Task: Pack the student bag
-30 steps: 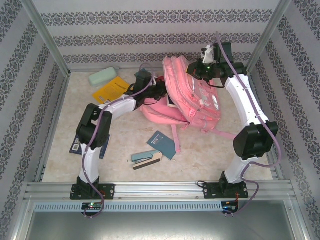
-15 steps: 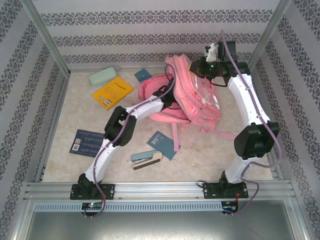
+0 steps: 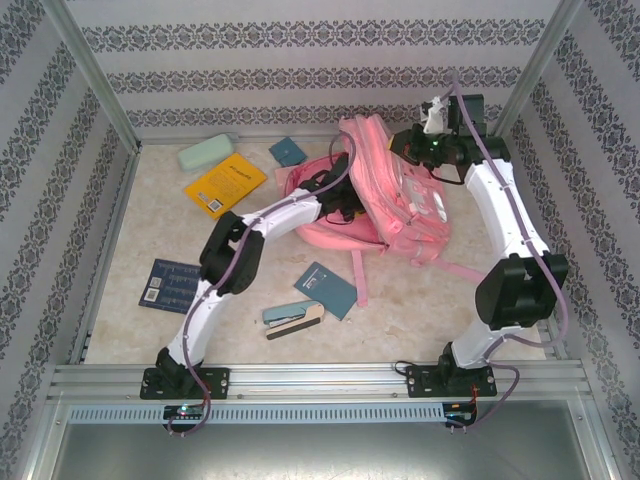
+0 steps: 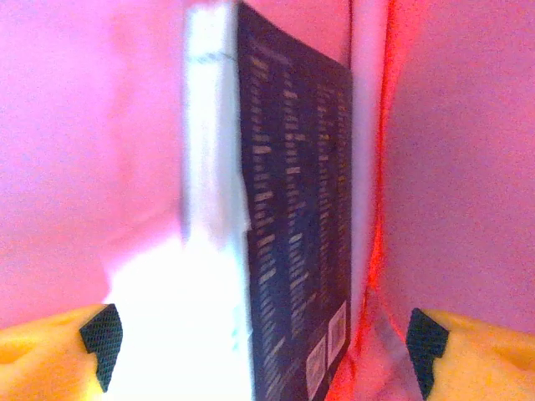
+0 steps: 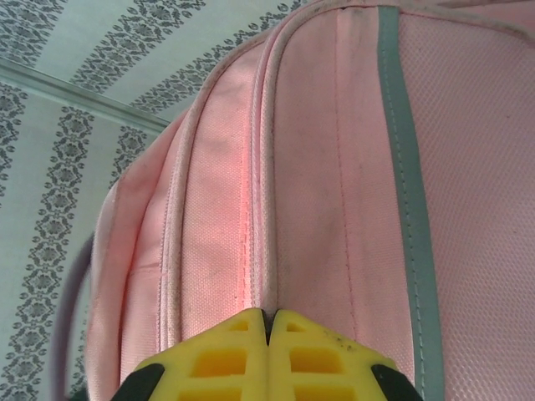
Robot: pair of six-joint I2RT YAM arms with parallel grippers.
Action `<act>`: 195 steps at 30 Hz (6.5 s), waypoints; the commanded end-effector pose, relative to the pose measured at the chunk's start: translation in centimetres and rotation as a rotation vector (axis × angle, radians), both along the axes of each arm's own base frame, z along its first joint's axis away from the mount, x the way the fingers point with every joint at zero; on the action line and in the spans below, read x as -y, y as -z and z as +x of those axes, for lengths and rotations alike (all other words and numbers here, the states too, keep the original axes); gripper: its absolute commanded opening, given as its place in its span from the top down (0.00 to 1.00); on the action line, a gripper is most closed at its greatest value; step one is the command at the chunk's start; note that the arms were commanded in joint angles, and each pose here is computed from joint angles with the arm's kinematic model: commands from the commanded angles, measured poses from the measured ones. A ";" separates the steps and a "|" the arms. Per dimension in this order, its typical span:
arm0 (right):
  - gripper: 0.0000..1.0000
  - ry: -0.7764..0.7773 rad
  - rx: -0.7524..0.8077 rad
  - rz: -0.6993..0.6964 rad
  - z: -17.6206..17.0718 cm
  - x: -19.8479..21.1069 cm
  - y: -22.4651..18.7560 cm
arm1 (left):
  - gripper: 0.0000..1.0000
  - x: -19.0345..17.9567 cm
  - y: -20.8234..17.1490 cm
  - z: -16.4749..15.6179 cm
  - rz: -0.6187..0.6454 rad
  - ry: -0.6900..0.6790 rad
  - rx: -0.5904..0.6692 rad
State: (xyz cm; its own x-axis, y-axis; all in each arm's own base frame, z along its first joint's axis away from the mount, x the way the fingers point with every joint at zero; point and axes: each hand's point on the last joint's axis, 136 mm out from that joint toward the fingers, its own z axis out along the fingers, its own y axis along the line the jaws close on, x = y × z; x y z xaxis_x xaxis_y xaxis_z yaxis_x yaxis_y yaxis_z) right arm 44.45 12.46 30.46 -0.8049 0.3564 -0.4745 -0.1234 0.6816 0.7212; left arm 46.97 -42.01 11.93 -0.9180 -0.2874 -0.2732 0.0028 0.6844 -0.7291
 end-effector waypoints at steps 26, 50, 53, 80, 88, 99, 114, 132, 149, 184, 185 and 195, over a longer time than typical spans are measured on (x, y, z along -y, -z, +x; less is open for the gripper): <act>1.00 -0.047 -0.058 -0.249 -3.2 0.5 9.1 | 0.18 -34.3 -4.4 0.7 0.297 -0.314 0.066; 0.99 -0.099 -0.132 -0.389 -2.8 -2.1 13.9 | 0.28 -40.1 9.4 5.1 0.194 -0.454 -0.293; 0.96 -0.090 -0.139 -0.398 -2.5 -2.0 14.1 | 0.31 -39.2 10.6 3.1 0.134 -0.488 -0.349; 0.54 -0.039 -0.026 -0.401 -3.2 -5.0 10.4 | 0.30 -29.2 5.0 -4.5 0.063 -0.523 -0.331; 0.54 -0.108 0.001 -0.379 -5.4 -10.9 11.1 | 0.31 -34.6 4.0 -3.4 0.218 -0.418 -0.256; 0.48 -0.212 -0.068 -0.385 -6.9 -19.9 16.6 | 0.34 -35.1 8.6 -6.2 0.167 -0.410 -0.366; 0.49 -0.180 -0.194 -0.417 -5.8 -20.5 22.7 | 0.36 -30.4 7.8 -11.3 0.172 -0.376 -0.369; 0.48 -0.169 -0.230 -0.424 -1.9 -21.7 25.9 | 0.52 -32.9 9.8 -8.8 0.368 -0.288 -0.378; 0.53 -0.364 -0.364 -0.192 -5.5 -27.4 28.0 | 0.60 -32.0 12.7 -10.0 0.330 -0.264 -0.439; 0.79 -0.533 -0.327 0.148 -8.0 -33.7 22.7 | 0.63 -30.2 11.5 -9.4 0.266 -0.181 -0.398; 0.83 -0.529 -0.324 0.145 -8.0 -33.7 22.6 | 0.63 -30.2 11.4 -9.4 0.264 -0.181 -0.396; 1.00 -0.430 -0.254 0.123 -5.8 -30.1 20.3 | 0.60 -30.3 8.1 -8.6 0.258 -0.188 -0.331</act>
